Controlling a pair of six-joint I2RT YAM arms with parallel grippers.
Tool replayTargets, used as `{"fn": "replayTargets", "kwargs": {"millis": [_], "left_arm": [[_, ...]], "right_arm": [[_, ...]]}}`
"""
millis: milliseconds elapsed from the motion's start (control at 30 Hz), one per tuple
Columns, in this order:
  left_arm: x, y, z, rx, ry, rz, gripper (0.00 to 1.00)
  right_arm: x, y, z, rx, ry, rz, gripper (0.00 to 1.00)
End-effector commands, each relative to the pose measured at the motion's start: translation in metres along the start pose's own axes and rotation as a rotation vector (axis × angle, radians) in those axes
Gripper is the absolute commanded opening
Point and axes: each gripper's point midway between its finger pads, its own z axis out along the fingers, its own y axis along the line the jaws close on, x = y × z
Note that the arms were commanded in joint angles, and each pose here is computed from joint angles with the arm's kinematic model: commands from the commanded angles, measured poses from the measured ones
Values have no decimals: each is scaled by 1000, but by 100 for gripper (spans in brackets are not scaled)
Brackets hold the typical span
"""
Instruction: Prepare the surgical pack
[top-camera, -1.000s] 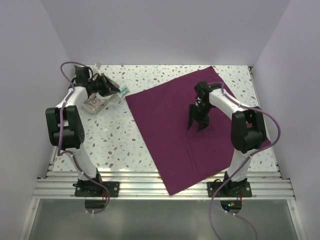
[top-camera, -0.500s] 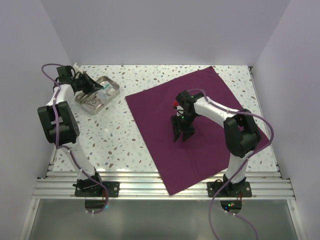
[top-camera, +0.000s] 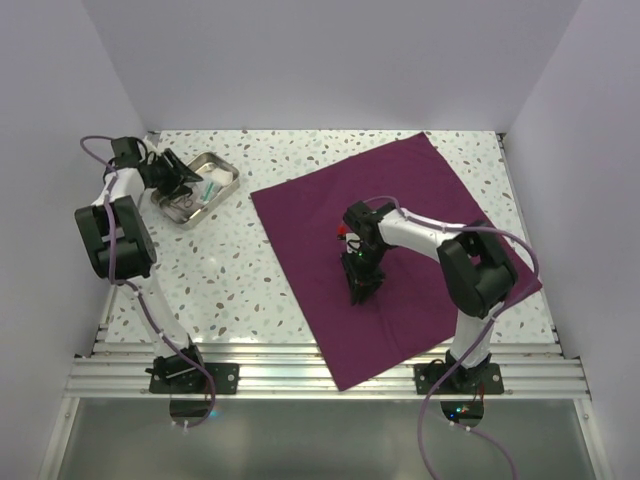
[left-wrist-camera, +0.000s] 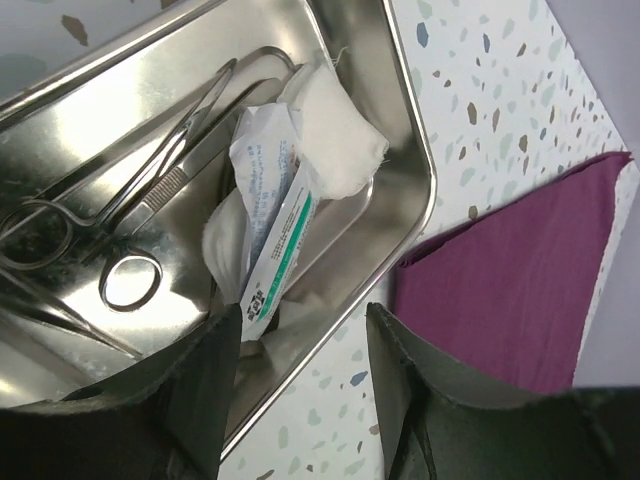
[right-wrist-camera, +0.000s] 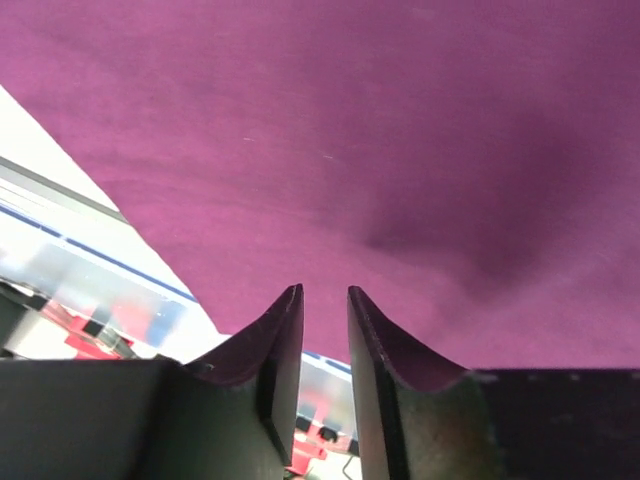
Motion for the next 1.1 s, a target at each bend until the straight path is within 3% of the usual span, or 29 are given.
{"fn": "replayTargets", "kwargs": {"millis": [0, 267, 500, 633, 667, 700, 800, 833, 933, 1067], "left_arm": [[-27, -21, -39, -53, -101, 111, 57], [-32, -36, -89, -140, -206, 175, 62], [-16, -4, -105, -314, -237, 110, 66], [-7, 13, -113, -396, -240, 81, 69], [-5, 18, -114, -417, -240, 74, 69], [-1, 28, -116, -453, -233, 60, 70], [6, 47, -117, -482, -215, 22, 71], [8, 50, -116, -486, -205, 23, 71], [11, 65, -110, -507, -173, 12, 70], [10, 80, -94, -521, -138, -1, 68]], "right_arm": [[-5, 10, 12, 3, -24, -49, 26], [-2, 32, 39, 3, 25, -102, 22], [-7, 43, 40, -26, 39, -112, 23], [-17, 53, 16, -32, -28, -152, 25], [-17, 53, 8, -22, -37, -156, 26], [-25, 54, -2, -3, -75, -167, 35], [-35, 55, -29, 5, -141, -170, 48], [-40, 50, -37, 9, -163, -160, 58], [-49, 42, -58, 7, -211, -136, 66], [-52, 23, -73, -2, -238, -79, 67]]}}
